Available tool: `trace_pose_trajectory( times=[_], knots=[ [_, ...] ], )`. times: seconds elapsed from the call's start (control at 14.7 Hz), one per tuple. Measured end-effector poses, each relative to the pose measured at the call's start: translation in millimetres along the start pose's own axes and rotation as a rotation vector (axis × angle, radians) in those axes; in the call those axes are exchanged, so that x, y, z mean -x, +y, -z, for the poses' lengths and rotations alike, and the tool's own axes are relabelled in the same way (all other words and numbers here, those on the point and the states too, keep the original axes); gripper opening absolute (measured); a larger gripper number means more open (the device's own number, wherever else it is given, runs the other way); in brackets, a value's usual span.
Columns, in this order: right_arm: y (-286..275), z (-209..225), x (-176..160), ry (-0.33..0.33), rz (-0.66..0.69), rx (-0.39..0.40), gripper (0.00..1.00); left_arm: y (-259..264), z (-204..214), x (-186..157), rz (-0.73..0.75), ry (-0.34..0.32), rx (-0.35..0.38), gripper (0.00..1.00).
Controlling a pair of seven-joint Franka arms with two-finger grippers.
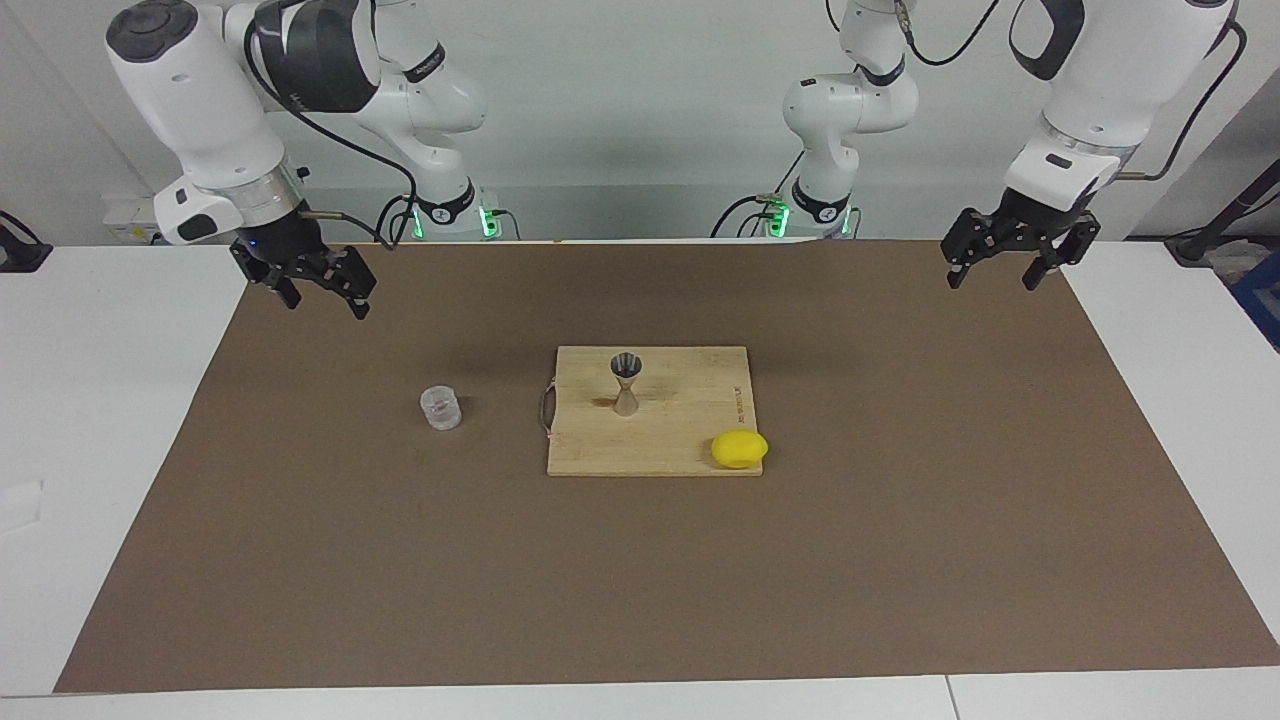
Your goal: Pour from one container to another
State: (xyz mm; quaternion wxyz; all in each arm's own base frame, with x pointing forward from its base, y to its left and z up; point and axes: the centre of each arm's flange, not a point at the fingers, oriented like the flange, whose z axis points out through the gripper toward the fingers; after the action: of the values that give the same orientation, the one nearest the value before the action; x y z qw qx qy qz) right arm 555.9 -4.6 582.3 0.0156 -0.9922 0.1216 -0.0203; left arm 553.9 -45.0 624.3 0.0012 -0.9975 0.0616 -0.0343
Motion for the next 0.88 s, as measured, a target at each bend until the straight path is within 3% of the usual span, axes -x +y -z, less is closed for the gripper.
trace_pose_trajectory(
  times=[0.48,0.88],
  knots=[
    [5,14,-2,-0.015,0.013,0.005,1.0,9,1,-1,-0.009,0.006,0.001,1.0],
    [10,14,4,-0.073,0.082,0.016,1.0,14,1,-1,-0.012,0.009,0.002,1.0]
  ],
)
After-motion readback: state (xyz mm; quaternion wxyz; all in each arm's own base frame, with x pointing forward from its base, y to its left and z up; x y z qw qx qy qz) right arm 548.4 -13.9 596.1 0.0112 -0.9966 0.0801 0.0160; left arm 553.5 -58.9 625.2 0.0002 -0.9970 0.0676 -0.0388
